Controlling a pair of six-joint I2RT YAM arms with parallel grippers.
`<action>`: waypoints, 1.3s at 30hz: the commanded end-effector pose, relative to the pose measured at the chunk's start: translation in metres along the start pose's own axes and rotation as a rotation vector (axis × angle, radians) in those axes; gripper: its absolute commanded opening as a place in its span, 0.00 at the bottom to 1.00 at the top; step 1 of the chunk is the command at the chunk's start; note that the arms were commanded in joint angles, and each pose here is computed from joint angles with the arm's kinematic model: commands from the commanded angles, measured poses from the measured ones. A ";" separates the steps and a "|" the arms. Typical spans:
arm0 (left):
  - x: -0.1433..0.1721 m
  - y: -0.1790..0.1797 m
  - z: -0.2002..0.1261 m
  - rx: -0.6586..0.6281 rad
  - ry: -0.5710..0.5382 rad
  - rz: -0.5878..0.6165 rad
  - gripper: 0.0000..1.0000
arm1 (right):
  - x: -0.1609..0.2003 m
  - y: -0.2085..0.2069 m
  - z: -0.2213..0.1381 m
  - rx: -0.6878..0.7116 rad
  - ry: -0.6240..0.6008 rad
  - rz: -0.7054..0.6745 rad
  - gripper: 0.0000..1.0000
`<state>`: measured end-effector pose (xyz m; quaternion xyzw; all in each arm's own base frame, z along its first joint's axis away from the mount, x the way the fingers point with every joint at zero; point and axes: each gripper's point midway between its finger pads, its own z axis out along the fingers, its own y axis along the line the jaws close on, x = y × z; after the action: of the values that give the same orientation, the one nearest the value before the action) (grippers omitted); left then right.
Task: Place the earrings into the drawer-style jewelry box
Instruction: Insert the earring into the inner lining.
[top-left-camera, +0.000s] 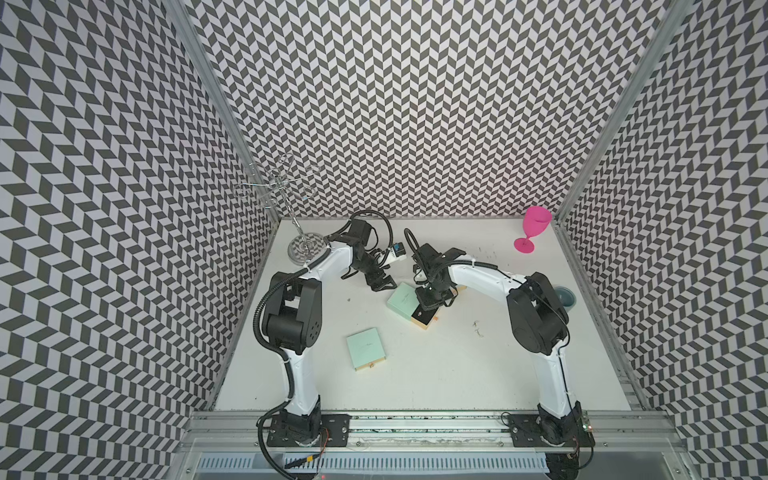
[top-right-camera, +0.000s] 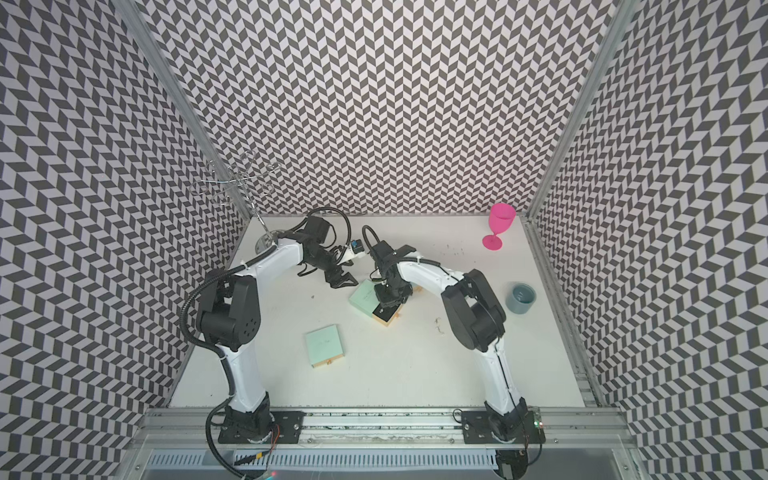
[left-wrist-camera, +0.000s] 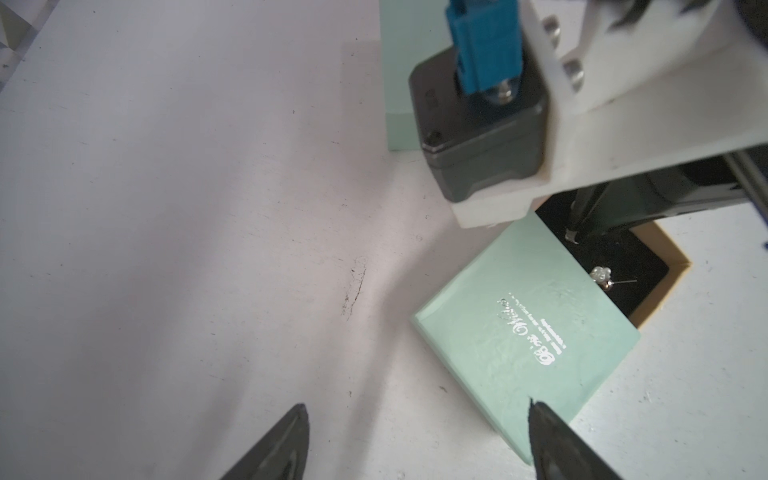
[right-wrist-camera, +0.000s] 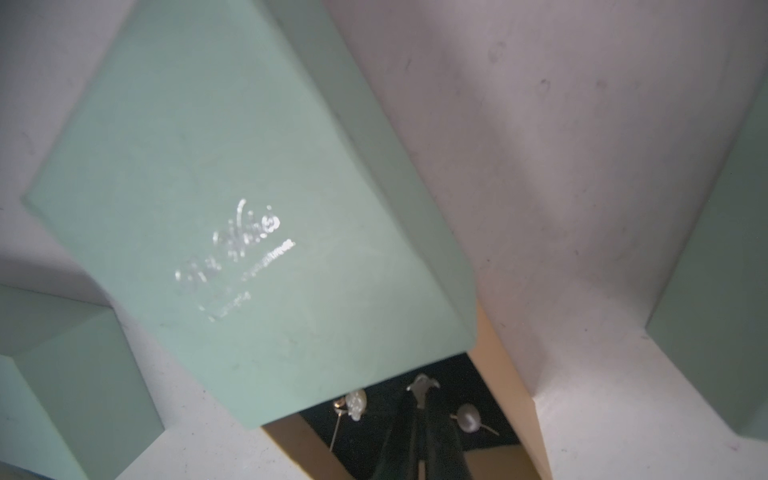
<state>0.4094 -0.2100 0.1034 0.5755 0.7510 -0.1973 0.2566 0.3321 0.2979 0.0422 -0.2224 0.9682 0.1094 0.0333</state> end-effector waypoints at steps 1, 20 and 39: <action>-0.005 -0.003 -0.005 0.015 -0.017 0.013 0.84 | 0.002 0.000 0.016 0.005 0.016 -0.007 0.08; -0.004 -0.001 -0.004 0.015 -0.021 0.006 0.84 | -0.008 -0.003 0.016 0.030 -0.015 -0.014 0.10; 0.021 0.023 -0.026 -0.072 0.037 -0.016 0.82 | -0.024 -0.005 -0.074 0.087 -0.166 0.031 0.12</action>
<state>0.4323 -0.1864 0.1167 0.5572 0.7623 -0.1748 0.2790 0.3591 0.2998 0.1011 -0.2124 0.9665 0.0954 0.1075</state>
